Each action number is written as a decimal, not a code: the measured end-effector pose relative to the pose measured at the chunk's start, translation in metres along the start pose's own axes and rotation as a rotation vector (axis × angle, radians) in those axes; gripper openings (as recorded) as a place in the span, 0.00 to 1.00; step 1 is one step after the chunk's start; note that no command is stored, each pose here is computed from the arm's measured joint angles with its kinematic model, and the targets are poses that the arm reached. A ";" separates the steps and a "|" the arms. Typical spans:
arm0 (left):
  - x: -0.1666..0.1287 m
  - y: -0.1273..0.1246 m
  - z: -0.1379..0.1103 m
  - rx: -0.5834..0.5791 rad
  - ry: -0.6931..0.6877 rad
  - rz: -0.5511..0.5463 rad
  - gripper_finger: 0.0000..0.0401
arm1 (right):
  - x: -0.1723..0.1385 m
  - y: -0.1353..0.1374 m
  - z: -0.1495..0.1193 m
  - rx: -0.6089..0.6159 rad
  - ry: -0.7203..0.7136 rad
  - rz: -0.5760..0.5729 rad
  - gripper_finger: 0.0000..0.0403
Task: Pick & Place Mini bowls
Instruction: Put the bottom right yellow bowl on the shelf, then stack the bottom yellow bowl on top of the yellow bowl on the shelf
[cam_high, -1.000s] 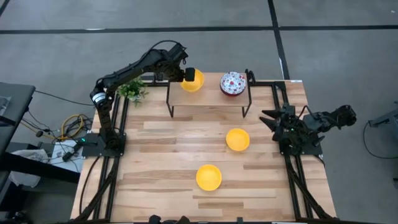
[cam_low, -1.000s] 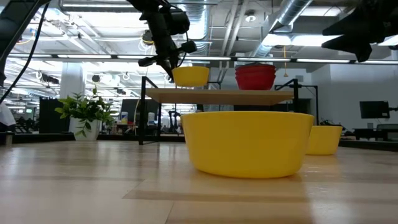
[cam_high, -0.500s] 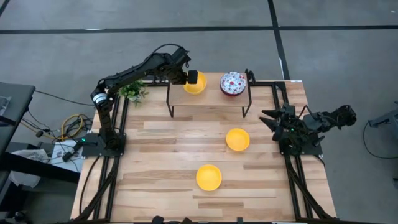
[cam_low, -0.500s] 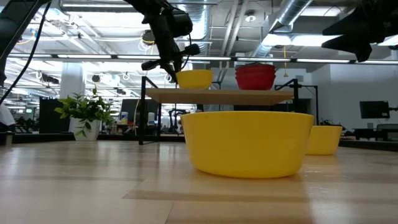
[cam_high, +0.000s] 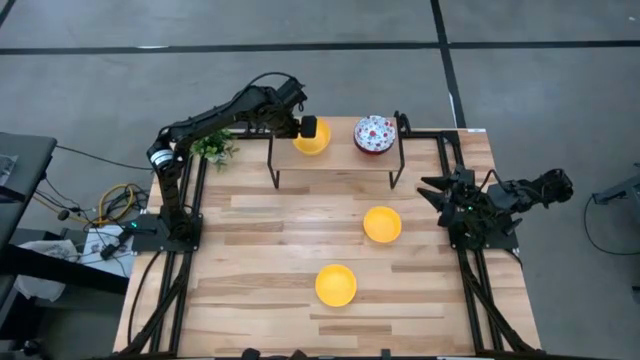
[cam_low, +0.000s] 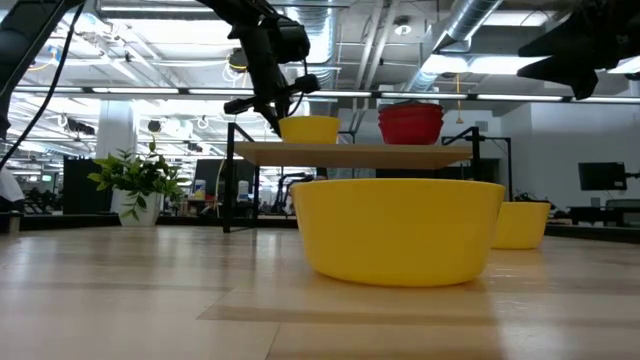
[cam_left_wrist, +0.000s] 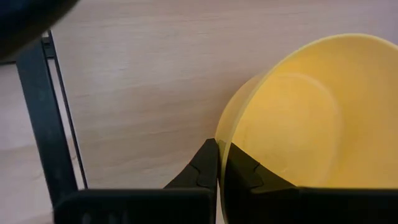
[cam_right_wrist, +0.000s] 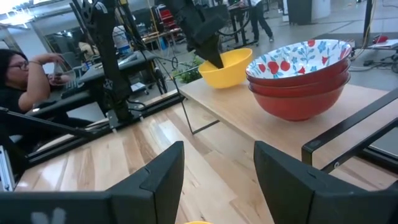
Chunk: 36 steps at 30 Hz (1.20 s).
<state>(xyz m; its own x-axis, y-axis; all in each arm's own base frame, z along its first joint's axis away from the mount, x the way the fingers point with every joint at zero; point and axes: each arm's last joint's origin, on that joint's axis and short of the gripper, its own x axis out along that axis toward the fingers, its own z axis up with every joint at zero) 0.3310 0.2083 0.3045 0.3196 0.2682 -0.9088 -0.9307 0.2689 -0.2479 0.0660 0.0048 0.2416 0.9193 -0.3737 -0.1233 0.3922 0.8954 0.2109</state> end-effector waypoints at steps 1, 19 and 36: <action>0.000 0.000 0.000 0.001 0.001 0.001 0.01 | 0.000 0.000 0.000 -0.001 0.000 0.000 0.45; 0.000 0.001 0.001 0.030 -0.003 0.001 0.17 | 0.000 0.000 0.000 0.000 0.000 0.000 0.45; -0.088 -0.003 -0.024 0.077 -0.154 -0.179 0.25 | 0.000 0.000 0.000 0.009 0.000 0.000 0.45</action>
<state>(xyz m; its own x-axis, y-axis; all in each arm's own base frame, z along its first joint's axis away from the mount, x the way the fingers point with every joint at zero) 0.3015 0.1621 0.3771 0.5068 0.3459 -0.7896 -0.8424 0.3930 -0.3686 0.0660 0.0048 0.2418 0.9194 -0.3736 -0.1231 0.3924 0.8932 0.2198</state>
